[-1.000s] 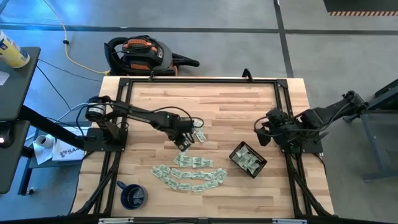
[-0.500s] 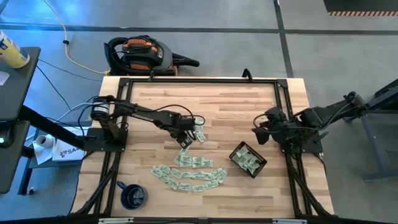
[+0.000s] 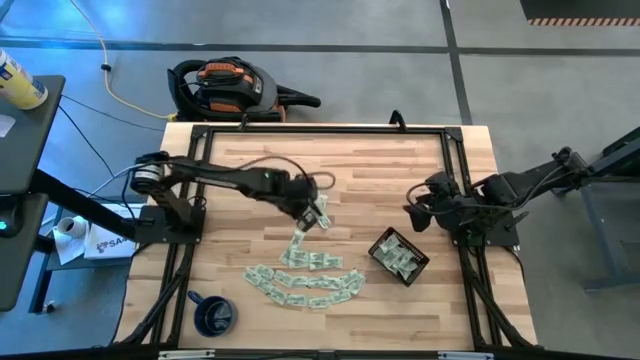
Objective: Pick and place Stevia / Truvia into bins
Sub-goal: Put the stevia packet into the black bin
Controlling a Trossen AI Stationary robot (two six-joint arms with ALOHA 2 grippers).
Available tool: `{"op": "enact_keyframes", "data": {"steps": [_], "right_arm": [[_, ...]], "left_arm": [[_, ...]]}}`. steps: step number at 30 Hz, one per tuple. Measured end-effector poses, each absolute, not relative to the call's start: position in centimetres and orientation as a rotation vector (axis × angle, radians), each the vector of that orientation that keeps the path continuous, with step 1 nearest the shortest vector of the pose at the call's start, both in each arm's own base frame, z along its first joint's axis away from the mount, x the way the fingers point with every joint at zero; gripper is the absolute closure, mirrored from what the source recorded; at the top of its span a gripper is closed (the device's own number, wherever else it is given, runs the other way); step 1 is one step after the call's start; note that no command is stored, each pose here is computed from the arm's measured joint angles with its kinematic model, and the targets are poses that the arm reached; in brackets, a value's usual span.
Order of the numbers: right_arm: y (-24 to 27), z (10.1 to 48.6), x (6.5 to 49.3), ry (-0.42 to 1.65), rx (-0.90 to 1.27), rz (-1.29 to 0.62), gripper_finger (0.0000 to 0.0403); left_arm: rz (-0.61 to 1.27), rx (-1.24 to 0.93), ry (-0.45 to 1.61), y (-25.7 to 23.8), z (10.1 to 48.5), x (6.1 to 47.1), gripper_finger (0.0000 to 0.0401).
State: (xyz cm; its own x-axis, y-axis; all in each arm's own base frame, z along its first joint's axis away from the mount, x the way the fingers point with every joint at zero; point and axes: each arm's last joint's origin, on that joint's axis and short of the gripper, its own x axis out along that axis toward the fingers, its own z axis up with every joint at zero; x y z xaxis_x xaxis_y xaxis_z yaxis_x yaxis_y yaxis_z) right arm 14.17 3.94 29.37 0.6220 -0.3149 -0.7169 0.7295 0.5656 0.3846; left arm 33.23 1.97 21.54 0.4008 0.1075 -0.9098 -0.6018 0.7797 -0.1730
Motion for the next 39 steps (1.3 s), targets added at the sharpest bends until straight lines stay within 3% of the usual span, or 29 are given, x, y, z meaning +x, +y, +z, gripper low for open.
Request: {"op": "enact_keyframes", "data": {"steps": [8,18,22,27,33,36,39], "right_arm": [[4.2,30.4,14.3,0.517,0.702,-0.610,0.0146],[4.2,31.8,12.6,0.426,0.696,-0.556,0.0146],[4.2,31.8,12.4,0.445,0.699,-0.544,0.0146],[4.2,31.7,12.3,0.464,0.687,-0.546,0.0146],[4.1,31.5,12.2,0.478,0.666,-0.559,0.0146],[4.0,31.4,12.1,0.490,0.653,-0.569,0.0146],[4.0,31.3,12.0,0.498,0.646,-0.579,0.0146]], "left_arm": [[0.177,-0.549,0.556,1.3,27.8,39.9,0.0380],[0.008,-0.575,0.594,-2.9,23.6,51.1,0.0363],[-0.022,-0.562,0.611,-4.7,23.0,53.7,0.0370],[0.028,-0.499,0.711,-5.5,20.2,54.7,0.0348],[0.041,-0.499,0.793,-5.0,19.7,54.2,0.0276],[0.066,-0.502,0.858,-4.3,20.8,53.1,0.0241],[0.069,-0.473,0.886,-3.2,24.4,51.3,0.0215]]}}
